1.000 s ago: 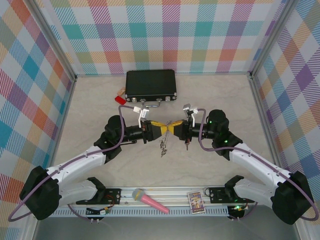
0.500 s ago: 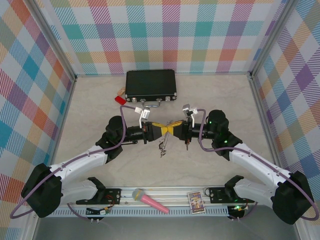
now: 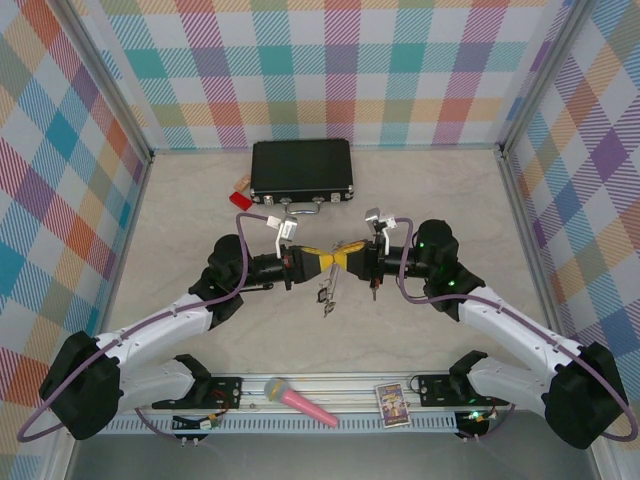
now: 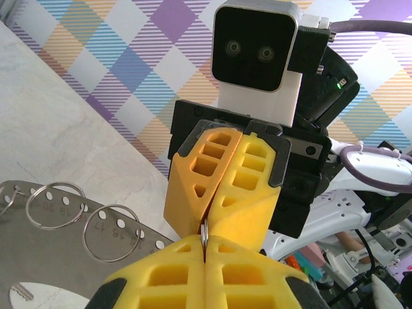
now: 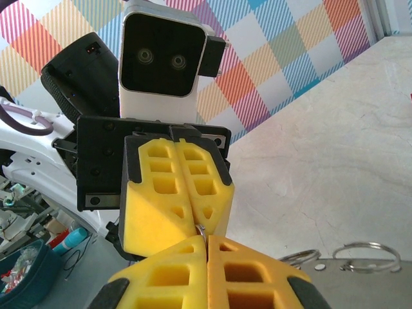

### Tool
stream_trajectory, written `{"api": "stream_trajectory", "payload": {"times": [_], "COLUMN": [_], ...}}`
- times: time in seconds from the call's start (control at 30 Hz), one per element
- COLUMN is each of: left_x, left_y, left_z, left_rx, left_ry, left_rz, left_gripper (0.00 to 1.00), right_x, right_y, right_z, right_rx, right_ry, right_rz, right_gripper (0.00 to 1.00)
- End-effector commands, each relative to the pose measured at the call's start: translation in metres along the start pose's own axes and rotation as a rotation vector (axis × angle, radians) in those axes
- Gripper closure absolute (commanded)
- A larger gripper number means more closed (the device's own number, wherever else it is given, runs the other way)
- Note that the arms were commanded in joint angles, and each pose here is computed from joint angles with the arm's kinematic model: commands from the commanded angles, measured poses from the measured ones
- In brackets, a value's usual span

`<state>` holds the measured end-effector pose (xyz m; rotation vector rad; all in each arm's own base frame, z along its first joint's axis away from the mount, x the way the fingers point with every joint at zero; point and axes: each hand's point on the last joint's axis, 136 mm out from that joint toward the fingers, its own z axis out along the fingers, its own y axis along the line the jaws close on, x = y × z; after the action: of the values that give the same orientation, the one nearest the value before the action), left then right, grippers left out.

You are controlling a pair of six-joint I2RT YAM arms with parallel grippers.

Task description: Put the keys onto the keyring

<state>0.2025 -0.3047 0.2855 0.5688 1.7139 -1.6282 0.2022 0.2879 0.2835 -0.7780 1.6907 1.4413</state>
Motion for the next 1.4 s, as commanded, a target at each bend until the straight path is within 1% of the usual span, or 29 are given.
{"api": "stream_trajectory", "payload": {"times": [0.0, 0.13, 0.23, 0.3, 0.37, 0.43, 0.47, 0.73, 0.8, 0.93, 1.07, 1.17, 1.27, 1.37], "left_x": [-0.008, -0.007, -0.006, -0.006, -0.007, -0.007, -0.007, -0.008, -0.007, -0.006, -0.006, -0.007, -0.006, -0.004], "left_y": [-0.017, -0.015, -0.015, -0.016, -0.018, -0.018, -0.018, -0.015, -0.013, -0.006, 0.002, 0.005, 0.010, 0.015], "left_z": [-0.003, -0.002, -0.003, -0.004, -0.005, -0.005, -0.005, -0.007, -0.007, -0.009, -0.011, -0.013, -0.015, -0.017], "left_rx": [0.052, 0.037, 0.032, 0.027, 0.025, 0.020, 0.016, -0.021, -0.035, -0.082, -0.141, -0.168, -0.200, -0.220], "left_ry": [-0.018, -0.010, 0.000, 0.001, 0.002, 0.006, 0.007, 0.014, 0.018, 0.031, 0.047, 0.047, 0.061, 0.054], "left_rz": [0.049, 0.058, 0.077, 0.092, 0.109, 0.117, 0.121, 0.142, 0.151, 0.177, 0.219, 0.246, 0.262, 0.268], "left_gripper": [1.00, 1.00, 1.00, 1.00, 1.00, 1.00, 1.00, 1.00, 1.00, 1.00, 1.00, 1.00, 1.00, 1.00], "right_x": [-0.006, -0.006, -0.006, -0.007, -0.008, -0.007, -0.007, 0.001, 0.005, 0.020, 0.043, 0.068, 0.094, 0.112], "right_y": [0.001, 0.000, -0.003, -0.006, -0.010, -0.013, -0.014, -0.022, -0.030, -0.053, -0.082, -0.104, -0.122, -0.135], "right_z": [-0.003, -0.005, -0.008, -0.011, -0.017, -0.023, -0.026, -0.037, -0.040, -0.047, -0.057, -0.062, -0.064, -0.062], "right_rx": [-0.002, 0.014, 0.047, 0.084, 0.130, 0.170, 0.190, 0.273, 0.318, 0.444, 0.595, 0.686, 0.746, 0.774], "right_ry": [-0.031, -0.032, -0.041, -0.051, -0.065, -0.078, -0.086, -0.073, -0.063, 0.001, 0.101, 0.214, 0.316, 0.388], "right_rz": [-0.022, -0.024, -0.025, -0.020, -0.029, -0.035, -0.038, -0.042, -0.030, -0.011, 0.032, 0.079, 0.134, 0.177], "right_gripper": [1.00, 0.99, 0.88, 0.72, 0.61, 0.58, 0.55, 0.52, 0.47, 0.47, 0.48, 0.50, 0.54, 0.58]}}
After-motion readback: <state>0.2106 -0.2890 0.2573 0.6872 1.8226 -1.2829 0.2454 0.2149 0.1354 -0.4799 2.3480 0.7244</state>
